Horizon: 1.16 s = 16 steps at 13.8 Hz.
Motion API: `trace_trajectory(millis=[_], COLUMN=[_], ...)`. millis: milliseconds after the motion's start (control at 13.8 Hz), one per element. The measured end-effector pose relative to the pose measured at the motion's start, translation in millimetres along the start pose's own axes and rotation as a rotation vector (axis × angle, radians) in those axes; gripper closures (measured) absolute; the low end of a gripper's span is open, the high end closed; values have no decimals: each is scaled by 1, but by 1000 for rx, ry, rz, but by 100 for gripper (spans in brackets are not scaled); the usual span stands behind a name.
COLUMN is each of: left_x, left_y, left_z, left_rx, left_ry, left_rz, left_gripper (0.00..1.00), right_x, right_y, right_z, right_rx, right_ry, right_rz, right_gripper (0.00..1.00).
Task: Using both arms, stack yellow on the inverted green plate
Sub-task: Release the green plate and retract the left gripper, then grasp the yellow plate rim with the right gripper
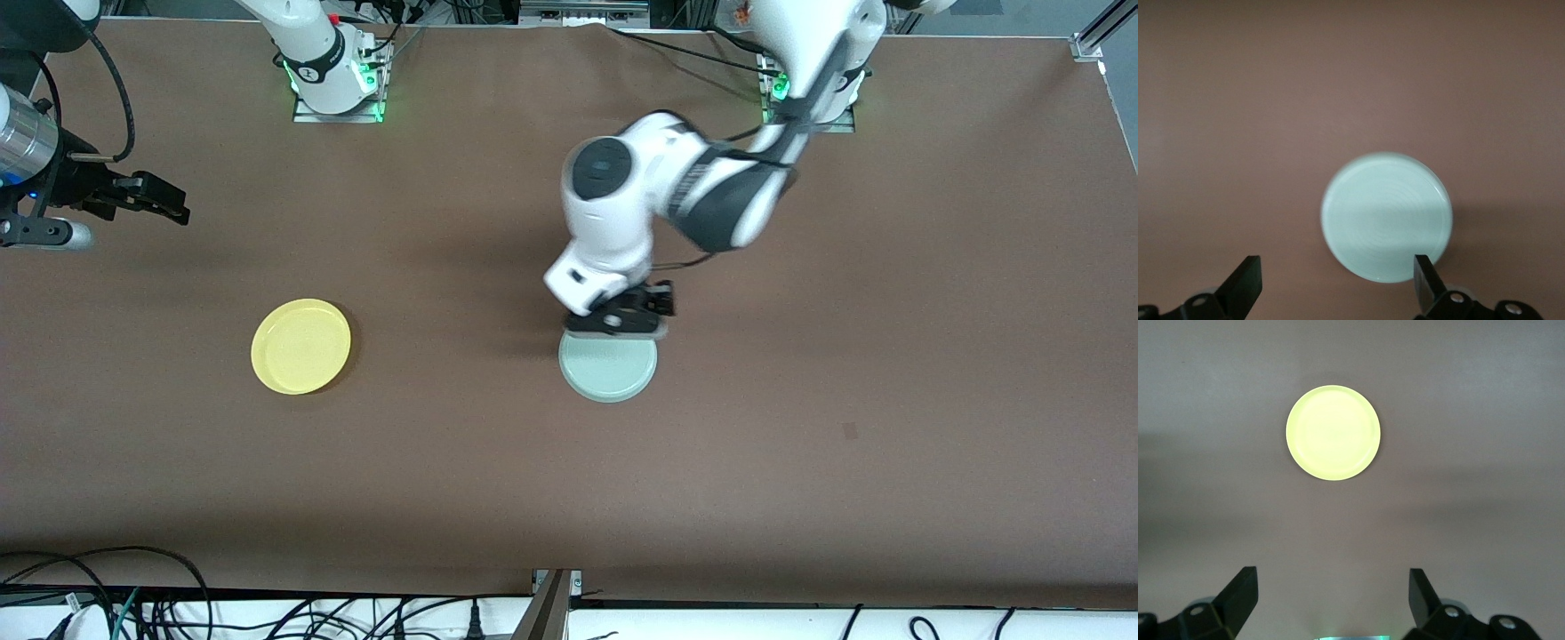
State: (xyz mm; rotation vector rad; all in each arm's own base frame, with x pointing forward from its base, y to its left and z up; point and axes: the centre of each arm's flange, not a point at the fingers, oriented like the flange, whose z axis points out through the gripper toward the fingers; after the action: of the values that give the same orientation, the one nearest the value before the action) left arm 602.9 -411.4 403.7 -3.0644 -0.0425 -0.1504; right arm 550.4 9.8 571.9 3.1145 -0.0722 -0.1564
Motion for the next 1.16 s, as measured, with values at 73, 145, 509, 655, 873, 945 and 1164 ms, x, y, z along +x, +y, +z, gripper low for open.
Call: trace_trajectory(millis=[73,145,509,655,873,945,1164], left_x=[21,41,77,71,59,54,36], left_y=[-39,-81,-272,-324,-394,-410,-438], left_z=[-18,-33,-84,-97,-107,-110,-120], left_rx=[-31,-55,-65,-63,-91,-92,-92], left_ry=[-9,-16,-48,-95,-148,-160,-189], left_rz=[-69,-139,-310,-280,-236,-208,-125], left_gripper=[0,0,0,0,0,0,0], right_x=[0,0,29,50,87,99,124], right_y=[0,1,9,19,19,22,54], right_z=[0,0,34,71,146,173,252], right_rx=[0,0,-16,-23,-36,-39,27], right_ry=[0,0,2,-34,-68,-69,-66], right_rz=[1,2,18,32,29,34,82], right_gripper=[0,0,0,0,0,0,0])
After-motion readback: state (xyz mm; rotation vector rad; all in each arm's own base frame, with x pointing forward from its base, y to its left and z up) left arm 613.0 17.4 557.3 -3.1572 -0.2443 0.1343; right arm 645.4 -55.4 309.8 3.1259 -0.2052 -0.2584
